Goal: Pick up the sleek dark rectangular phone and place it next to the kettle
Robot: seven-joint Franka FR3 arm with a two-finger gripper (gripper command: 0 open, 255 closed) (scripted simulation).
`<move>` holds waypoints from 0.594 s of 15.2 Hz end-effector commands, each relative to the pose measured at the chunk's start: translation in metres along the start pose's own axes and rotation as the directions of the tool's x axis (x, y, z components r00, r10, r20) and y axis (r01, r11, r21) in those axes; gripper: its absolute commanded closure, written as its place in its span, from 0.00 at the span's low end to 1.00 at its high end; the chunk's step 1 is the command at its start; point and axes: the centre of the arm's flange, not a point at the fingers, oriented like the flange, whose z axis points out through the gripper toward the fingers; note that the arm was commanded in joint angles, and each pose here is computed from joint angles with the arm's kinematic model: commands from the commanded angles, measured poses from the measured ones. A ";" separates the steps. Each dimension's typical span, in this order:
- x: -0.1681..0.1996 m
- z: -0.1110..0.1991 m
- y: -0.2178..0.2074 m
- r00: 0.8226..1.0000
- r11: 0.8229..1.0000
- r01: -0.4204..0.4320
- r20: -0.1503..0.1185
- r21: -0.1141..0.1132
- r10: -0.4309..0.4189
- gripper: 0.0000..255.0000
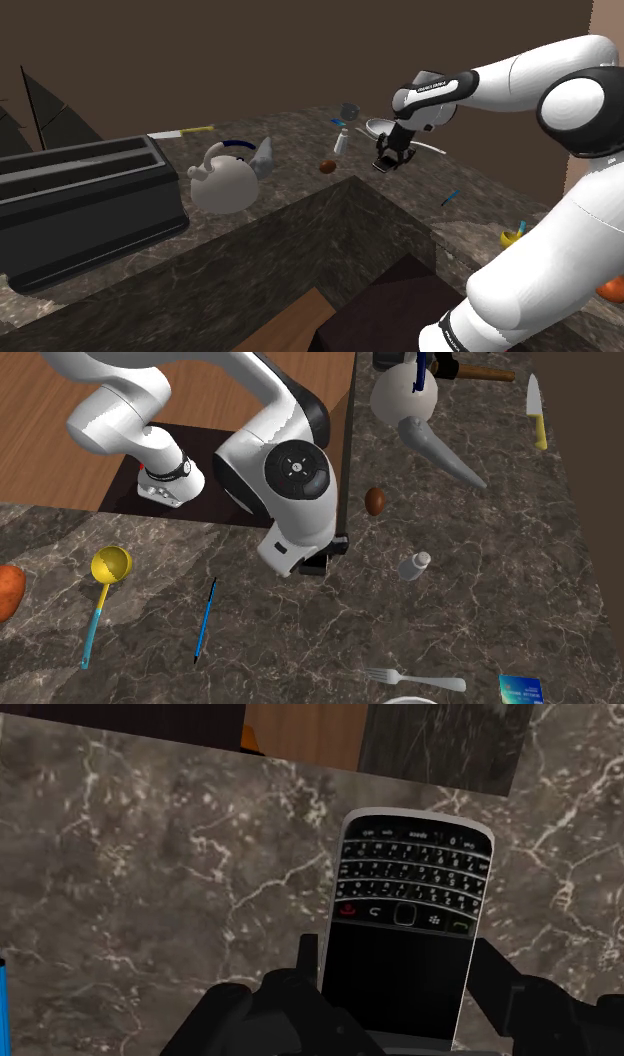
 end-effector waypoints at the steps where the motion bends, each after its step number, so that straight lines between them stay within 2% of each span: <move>1: 0.000 -0.011 0.000 1.000 1.000 0.000 0.000 0.000 0.000 1.00; 9: -0.001 -0.053 -0.002 1.000 1.000 0.000 0.000 0.000 0.000 1.00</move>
